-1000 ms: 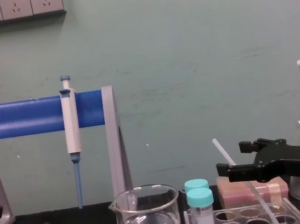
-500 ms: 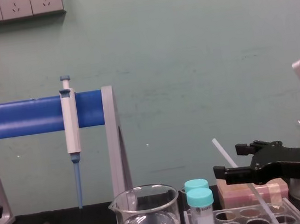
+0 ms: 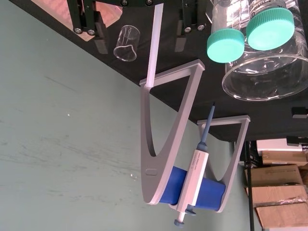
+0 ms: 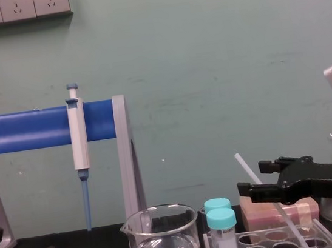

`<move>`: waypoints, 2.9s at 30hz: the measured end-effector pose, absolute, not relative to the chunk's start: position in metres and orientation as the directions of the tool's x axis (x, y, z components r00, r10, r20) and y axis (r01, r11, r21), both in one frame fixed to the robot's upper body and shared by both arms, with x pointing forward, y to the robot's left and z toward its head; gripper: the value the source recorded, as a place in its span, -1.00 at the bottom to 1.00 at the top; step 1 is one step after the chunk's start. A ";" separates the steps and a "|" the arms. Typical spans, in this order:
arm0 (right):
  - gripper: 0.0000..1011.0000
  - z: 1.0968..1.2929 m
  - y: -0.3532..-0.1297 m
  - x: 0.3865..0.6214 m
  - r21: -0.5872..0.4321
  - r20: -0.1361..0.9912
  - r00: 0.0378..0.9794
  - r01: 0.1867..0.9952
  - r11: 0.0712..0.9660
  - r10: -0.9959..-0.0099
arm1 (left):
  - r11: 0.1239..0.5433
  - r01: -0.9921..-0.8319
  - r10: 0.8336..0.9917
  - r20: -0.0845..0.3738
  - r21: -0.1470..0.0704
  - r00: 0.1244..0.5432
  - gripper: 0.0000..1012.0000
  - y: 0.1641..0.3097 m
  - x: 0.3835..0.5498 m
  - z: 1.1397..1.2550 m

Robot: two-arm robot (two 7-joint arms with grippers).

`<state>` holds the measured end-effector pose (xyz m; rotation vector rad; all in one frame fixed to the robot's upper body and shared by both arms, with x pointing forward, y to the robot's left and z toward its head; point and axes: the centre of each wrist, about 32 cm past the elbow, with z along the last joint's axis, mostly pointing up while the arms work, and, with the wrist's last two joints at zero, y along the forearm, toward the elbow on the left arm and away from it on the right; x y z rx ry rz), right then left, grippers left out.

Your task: Pick up the stirring rod with one hand, then place it down.

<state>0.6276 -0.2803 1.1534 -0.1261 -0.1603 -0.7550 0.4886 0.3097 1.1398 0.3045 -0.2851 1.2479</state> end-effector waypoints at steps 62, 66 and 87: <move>-0.87 1.174 -0.276 0.606 0.088 0.188 0.690 0.697 0.712 -0.699 | 0.287 -0.955 0.880 0.374 0.070 0.292 0.98 0.310 0.489 1.140; -0.87 1.182 -0.276 0.604 0.128 0.207 0.676 0.698 0.705 -0.707 | 0.287 -0.955 0.880 0.374 0.070 0.292 0.98 0.310 0.489 1.140; -0.87 1.179 -0.281 0.570 0.319 0.306 0.512 0.739 0.593 -0.803 | 0.287 -0.955 0.880 0.374 0.070 0.292 0.98 0.310 0.489 1.140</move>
